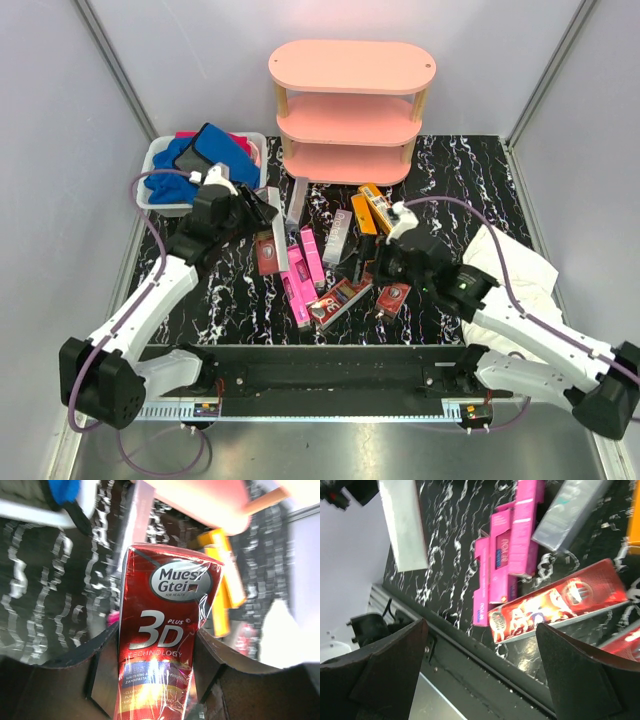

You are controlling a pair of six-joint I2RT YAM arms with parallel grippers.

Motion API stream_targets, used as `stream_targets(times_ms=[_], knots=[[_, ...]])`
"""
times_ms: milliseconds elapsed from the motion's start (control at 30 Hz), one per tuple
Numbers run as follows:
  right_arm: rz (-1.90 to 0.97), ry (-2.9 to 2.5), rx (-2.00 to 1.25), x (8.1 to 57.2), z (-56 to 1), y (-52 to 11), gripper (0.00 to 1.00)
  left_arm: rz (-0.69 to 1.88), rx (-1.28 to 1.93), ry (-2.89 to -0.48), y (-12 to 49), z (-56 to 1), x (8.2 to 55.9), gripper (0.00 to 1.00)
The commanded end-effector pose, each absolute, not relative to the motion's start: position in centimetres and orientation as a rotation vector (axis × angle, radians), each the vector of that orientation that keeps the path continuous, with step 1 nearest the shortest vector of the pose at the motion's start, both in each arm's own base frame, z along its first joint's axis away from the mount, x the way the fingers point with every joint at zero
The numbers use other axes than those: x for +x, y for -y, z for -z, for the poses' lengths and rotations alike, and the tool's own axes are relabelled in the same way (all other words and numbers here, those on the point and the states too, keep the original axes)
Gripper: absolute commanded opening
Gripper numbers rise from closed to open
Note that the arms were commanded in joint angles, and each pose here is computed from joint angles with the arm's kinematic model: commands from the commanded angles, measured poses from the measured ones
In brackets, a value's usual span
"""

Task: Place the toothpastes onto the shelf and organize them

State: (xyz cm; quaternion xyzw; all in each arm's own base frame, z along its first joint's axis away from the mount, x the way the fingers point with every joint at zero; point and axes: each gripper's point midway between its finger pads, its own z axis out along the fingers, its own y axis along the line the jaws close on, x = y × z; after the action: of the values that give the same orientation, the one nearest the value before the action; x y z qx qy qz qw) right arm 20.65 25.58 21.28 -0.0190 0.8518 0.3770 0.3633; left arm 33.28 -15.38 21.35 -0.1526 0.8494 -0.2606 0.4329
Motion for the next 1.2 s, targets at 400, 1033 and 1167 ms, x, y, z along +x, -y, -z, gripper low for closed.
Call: stream_targets(times_ms=[400,1033,1167], knots=[[-0.838,-1.868,-0.376,17.2,-24.9,-35.7,1.00,1.413,-0.531,-1.813,20.9,-26.6,31.5,0.47],[-0.606,-1.743,-0.193,22.2,-24.9,-36.1,0.63,1.648,-0.534,-1.731,22.2,-27.8,30.2,0.47],[-0.575,-1.781,-0.212,22.4,-23.7,-37.2,0.54,1.664,-0.550,-1.717,22.1,-27.9,30.2,0.47]])
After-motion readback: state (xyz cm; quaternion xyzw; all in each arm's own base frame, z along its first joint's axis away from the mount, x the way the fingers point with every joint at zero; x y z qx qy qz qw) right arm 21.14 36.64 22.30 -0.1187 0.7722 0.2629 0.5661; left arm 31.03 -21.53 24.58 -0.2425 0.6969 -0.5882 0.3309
